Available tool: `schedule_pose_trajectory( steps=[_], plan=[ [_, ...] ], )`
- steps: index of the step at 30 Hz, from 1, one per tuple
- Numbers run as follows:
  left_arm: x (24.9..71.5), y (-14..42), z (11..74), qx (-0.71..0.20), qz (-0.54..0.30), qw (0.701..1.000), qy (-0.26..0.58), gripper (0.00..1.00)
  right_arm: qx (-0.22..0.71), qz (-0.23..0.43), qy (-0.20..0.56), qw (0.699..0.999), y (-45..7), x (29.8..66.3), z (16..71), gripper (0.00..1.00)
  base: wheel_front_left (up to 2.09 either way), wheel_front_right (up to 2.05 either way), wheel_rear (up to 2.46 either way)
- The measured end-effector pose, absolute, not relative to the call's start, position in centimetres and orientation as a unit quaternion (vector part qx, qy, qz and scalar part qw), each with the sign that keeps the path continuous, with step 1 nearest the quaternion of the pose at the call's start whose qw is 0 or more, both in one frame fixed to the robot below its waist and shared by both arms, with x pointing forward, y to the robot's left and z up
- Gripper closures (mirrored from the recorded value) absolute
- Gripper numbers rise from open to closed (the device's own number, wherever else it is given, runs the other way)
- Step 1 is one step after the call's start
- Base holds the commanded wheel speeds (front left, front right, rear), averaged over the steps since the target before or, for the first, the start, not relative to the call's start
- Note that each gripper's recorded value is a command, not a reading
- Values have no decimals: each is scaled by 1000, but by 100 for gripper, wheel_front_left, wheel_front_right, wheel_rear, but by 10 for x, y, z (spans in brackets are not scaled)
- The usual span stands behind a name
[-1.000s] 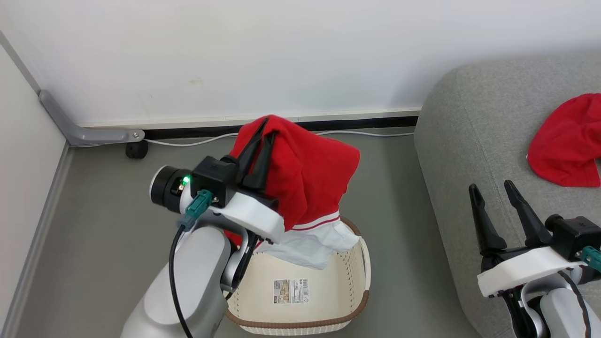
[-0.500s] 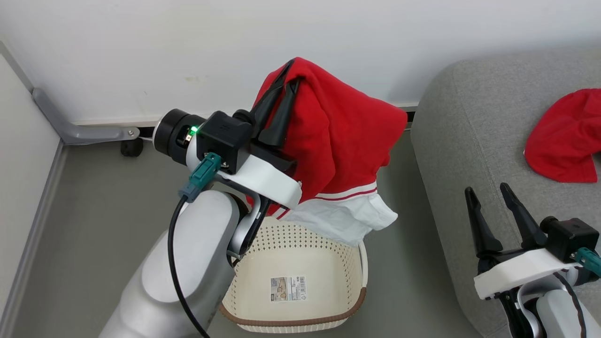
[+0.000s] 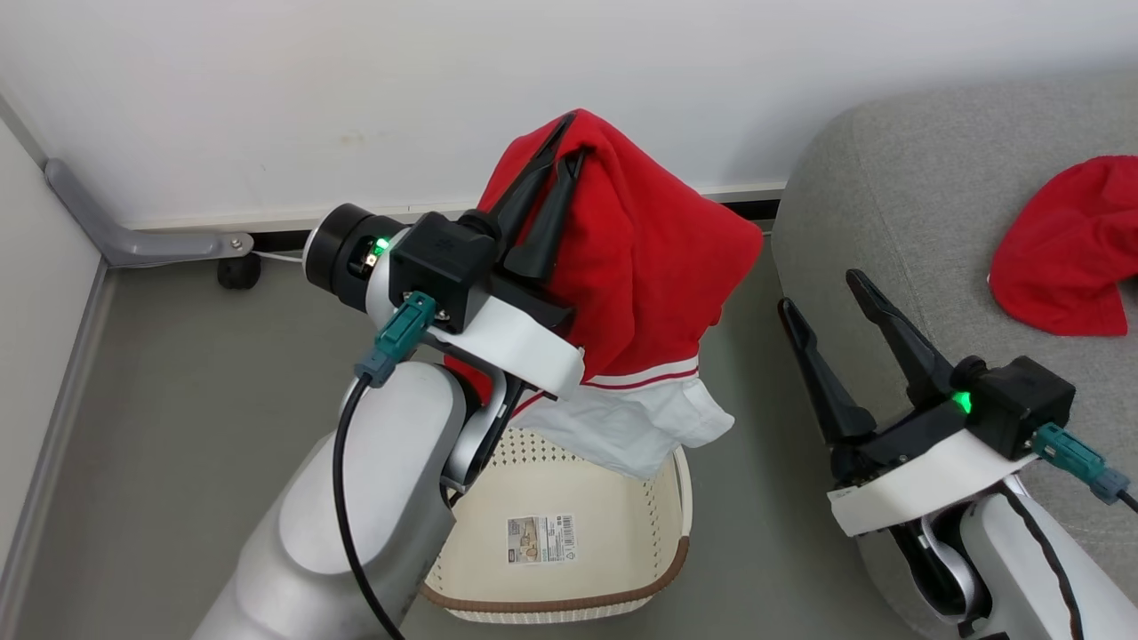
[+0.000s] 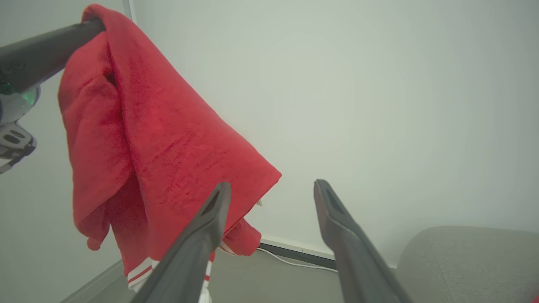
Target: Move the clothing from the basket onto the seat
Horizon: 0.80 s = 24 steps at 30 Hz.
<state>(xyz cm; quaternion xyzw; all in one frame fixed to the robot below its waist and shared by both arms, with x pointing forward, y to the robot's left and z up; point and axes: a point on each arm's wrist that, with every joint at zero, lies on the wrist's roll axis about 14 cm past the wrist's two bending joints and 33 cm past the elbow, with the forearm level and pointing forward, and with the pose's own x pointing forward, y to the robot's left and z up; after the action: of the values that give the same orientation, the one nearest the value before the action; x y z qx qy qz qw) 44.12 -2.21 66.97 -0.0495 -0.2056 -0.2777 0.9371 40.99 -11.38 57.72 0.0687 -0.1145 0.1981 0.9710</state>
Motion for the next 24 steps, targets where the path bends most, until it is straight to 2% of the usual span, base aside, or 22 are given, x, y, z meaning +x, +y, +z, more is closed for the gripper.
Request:
schedule_pose_trajectory(
  steps=[13, 24],
  plan=[
    [443, -26, 661, -53, -281, 938, -197, 100, 16, 321, -143, 936, -50, 407, 602, 0, 0, 0, 0],
    [442, -27, 662, -50, -284, 936, -201, 100, -72, 354, -133, 923, -27, 425, 588, 0, 0, 0, 0]
  ],
)
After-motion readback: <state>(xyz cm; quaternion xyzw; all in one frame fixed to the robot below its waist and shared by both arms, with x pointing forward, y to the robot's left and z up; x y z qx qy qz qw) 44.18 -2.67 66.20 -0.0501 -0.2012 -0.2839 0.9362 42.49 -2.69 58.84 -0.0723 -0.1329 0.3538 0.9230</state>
